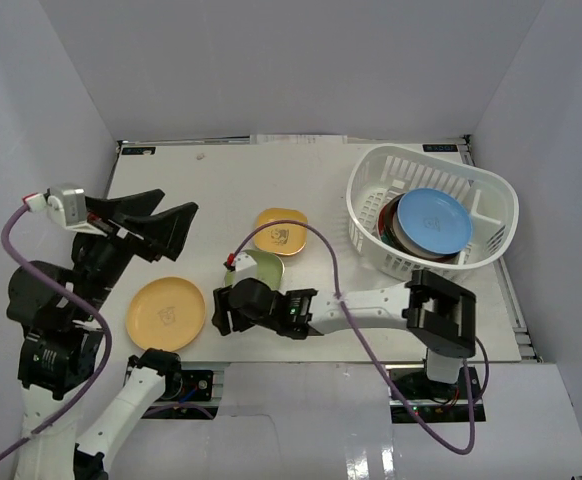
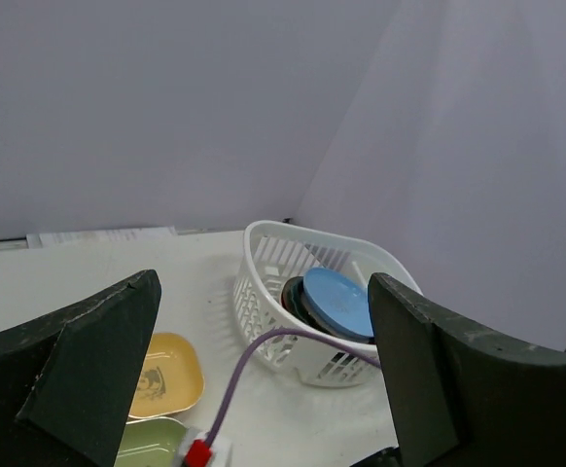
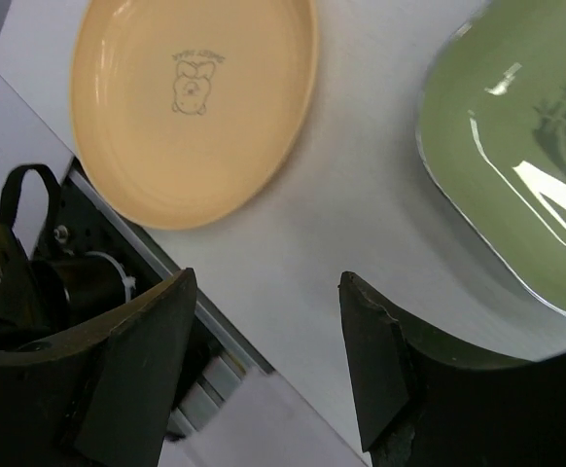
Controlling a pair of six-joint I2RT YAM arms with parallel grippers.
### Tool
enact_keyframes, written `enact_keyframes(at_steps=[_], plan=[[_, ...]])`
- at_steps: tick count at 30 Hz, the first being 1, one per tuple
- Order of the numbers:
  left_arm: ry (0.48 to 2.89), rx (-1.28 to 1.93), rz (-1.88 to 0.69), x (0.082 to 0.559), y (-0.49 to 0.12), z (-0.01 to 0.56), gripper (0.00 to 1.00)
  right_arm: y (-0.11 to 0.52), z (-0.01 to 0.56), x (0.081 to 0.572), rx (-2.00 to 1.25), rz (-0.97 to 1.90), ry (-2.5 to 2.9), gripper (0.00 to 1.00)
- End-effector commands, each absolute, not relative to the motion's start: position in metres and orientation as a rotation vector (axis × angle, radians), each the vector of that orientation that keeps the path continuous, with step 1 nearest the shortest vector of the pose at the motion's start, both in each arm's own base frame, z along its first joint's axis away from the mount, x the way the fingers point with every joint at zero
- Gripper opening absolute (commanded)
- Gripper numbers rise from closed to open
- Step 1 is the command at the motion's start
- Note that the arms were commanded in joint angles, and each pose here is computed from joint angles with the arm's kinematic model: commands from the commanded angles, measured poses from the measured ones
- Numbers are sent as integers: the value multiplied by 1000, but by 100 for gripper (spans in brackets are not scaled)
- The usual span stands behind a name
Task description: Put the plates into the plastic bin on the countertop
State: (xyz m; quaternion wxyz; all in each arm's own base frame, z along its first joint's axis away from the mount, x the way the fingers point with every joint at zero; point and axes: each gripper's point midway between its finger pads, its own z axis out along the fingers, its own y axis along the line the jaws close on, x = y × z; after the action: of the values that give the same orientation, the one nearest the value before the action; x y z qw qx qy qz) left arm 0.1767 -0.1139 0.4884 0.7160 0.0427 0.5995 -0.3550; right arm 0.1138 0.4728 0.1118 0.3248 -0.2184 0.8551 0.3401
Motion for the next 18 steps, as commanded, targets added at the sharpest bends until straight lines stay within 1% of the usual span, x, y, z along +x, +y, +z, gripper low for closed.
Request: enact_keyframes(at_steps=[1, 3, 4, 5, 6, 8, 9, 10, 13, 14, 15, 16, 17, 18], plan=[[1341, 73, -776, 167, -108, 491, 98, 527, 132, 122, -416, 1021, 2184, 66], [1342, 83, -787, 163, -109, 490, 98, 537, 121, 125, -392, 1015, 2202, 66], [1348, 85, -790, 162, -109, 485, 98, 540, 101, 128, -383, 980, 2229, 65], [1357, 83, -790, 163, -110, 481, 98, 543, 94, 128, -385, 973, 2240, 65], [1365, 81, -790, 164, -110, 478, 98, 553, 98, 131, -380, 991, 2232, 65], [1393, 77, -797, 167, -112, 466, 98, 559, 72, 133, -409, 923, 2275, 64], [1403, 77, -800, 169, -113, 461, 98, 569, 80, 137, -399, 930, 2262, 62], [1424, 76, -804, 172, -115, 452, 98, 569, 64, 139, -408, 885, 2283, 60], [1441, 79, -796, 175, -116, 442, 98, 569, 54, 147, -382, 851, 2301, 52], [1447, 80, -793, 175, -116, 438, 98, 569, 54, 150, -375, 848, 2298, 37], [1447, 73, -783, 176, -115, 437, 98, 569, 55, 151, -373, 847, 2296, 28], [1448, 76, -779, 177, -115, 437, 98, 571, 59, 155, -361, 850, 2285, 22], [1446, 78, -777, 177, -115, 438, 98, 571, 66, 161, -349, 836, 2258, 10], [1441, 77, -771, 177, -114, 442, 98, 573, 75, 165, -342, 839, 2232, 8]])
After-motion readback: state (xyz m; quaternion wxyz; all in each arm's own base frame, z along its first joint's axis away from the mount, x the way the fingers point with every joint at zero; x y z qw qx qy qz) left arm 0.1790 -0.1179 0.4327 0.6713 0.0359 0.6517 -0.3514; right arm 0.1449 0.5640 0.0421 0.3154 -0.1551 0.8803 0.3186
